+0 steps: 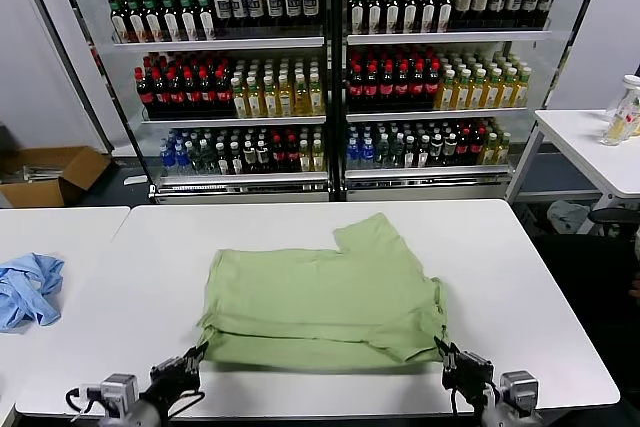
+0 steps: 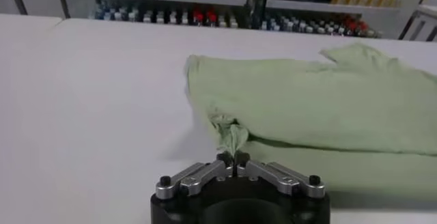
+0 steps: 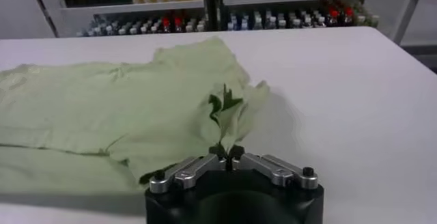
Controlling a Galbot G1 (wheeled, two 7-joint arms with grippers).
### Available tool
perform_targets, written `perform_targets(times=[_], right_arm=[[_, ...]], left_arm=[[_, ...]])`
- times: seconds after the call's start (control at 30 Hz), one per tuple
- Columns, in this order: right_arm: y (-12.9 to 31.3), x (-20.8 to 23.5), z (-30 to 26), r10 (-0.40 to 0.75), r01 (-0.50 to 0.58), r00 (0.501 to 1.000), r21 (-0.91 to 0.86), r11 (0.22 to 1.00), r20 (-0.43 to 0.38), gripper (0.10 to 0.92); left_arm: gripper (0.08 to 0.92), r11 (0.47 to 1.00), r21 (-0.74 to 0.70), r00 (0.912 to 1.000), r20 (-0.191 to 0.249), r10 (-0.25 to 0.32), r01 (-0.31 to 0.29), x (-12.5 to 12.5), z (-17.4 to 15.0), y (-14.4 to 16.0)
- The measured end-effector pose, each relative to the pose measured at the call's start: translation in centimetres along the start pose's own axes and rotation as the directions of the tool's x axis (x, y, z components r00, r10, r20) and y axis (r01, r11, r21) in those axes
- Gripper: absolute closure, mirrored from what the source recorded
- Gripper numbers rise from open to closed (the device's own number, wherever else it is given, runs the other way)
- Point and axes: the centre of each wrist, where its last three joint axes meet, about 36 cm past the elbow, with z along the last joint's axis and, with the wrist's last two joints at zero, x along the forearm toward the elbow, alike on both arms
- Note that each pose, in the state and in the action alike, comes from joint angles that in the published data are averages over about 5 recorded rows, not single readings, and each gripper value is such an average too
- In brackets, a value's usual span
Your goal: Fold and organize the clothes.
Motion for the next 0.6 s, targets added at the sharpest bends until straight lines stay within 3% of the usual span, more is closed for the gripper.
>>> perform_targets(times=[0.17,0.3,0.47,0.6], right_arm=[[0.1,0.6,0.5,0.015,-0.015,1.0,0.025,1.0,-0.014,0.856],[0.1,1.3,0.3,0.027,-0.026,1.0,0.045,0.999,-0.012,0.748],[0.1,2.3,-0.9,0.031,-0.032,0.999,0.067,0.997,0.021,0.601],[0.0,3.1,-2.7,0.035,-0.041,0.997,0.09,0.995,0.068,0.489]], left_arm=[[0.884,0.999,-0.022,0.9993,-0.028,-0.026,0.026,0.9,0.9,-0.1],[0.782,0.999,-0.035,0.9988,-0.027,-0.041,0.04,1.4,1.0,-0.3],[0.634,0.998,-0.036,0.9987,0.004,-0.052,0.052,2.3,0.4,-0.6],[0.522,0.997,-0.038,0.9968,0.053,-0.06,0.062,3.2,-0.9,-0.8]])
